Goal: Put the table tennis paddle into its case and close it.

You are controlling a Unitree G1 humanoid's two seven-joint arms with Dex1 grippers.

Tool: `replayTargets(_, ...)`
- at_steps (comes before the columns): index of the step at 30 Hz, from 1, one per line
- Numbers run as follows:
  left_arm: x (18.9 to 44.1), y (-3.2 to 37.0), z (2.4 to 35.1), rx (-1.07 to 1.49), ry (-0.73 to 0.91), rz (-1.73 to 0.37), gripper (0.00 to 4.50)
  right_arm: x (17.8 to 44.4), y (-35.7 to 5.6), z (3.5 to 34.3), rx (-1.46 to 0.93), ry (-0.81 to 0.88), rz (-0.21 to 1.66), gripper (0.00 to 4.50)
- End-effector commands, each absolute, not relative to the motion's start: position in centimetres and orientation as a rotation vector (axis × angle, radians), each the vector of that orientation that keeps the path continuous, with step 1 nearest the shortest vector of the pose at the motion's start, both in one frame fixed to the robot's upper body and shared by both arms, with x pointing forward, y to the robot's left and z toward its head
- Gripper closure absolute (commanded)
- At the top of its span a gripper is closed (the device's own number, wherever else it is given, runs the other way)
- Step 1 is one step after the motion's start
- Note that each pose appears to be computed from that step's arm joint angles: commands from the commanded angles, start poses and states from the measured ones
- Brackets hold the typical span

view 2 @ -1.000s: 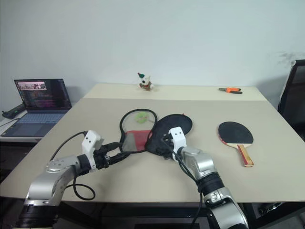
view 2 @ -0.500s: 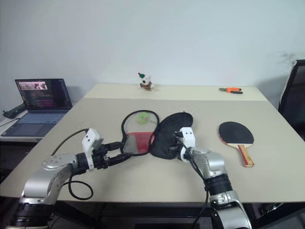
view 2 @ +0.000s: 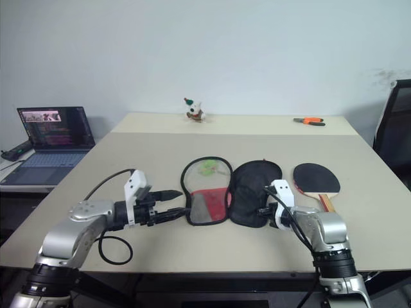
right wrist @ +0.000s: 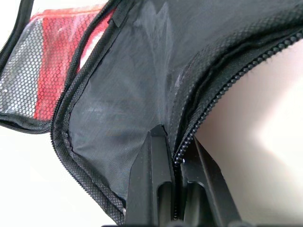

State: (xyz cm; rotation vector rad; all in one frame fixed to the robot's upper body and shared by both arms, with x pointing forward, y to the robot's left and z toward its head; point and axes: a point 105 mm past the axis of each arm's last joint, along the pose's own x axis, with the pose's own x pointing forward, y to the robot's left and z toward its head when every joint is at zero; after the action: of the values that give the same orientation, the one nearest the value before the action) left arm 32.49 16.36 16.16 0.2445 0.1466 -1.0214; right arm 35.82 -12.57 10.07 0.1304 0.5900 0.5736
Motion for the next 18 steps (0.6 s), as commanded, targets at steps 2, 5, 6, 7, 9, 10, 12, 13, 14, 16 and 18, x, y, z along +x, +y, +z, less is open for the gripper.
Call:
replayTargets(2,32.6,15.9,17.3,0.270,0.102,-1.041,1.01,36.7,-13.9,12.1,0.086,0.534,0.562,4.48)
replayTargets(5,32.5,15.9,17.3,0.267,0.101,-1.046,1.01,37.3,-14.5,12.5,0.069,0.525,0.549,4.48)
replayTargets(6,32.5,15.8,17.3,0.264,0.101,-1.050,1.01,37.4,-14.7,12.6,0.067,0.525,0.546,4.48)
replayTargets(7,32.4,15.8,17.3,0.262,0.101,-1.053,1.01,37.6,-14.8,12.7,0.066,0.527,0.546,4.48)
replayTargets(9,32.2,15.8,17.3,0.250,0.104,-1.069,1.01,37.6,-14.8,12.6,0.066,0.541,0.559,4.48)
replayTargets(10,32.0,15.7,17.3,0.247,0.109,-1.079,1.01,37.6,-14.8,12.6,0.063,0.550,0.564,4.48)
replayTargets(12,31.8,15.7,17.2,0.250,0.118,-1.097,1.01,37.5,-14.8,12.5,0.060,0.563,0.571,4.48)
replayTargets(13,31.7,15.7,17.2,0.252,0.120,-1.100,1.01,37.5,-14.8,12.4,0.070,0.568,0.574,4.48)
replayTargets(14,31.7,15.7,17.2,0.253,0.119,-1.100,1.01,37.6,-14.8,12.4,0.074,0.569,0.574,4.48)
replayTargets(16,31.7,15.7,17.3,0.254,0.117,-1.100,1.01,37.7,-14.9,12.4,0.070,0.563,0.570,3.78)
replayTargets(18,31.7,15.6,17.2,0.257,0.118,-1.101,1.01,38.1,-15.4,12.9,0.047,0.539,0.550,3.13)
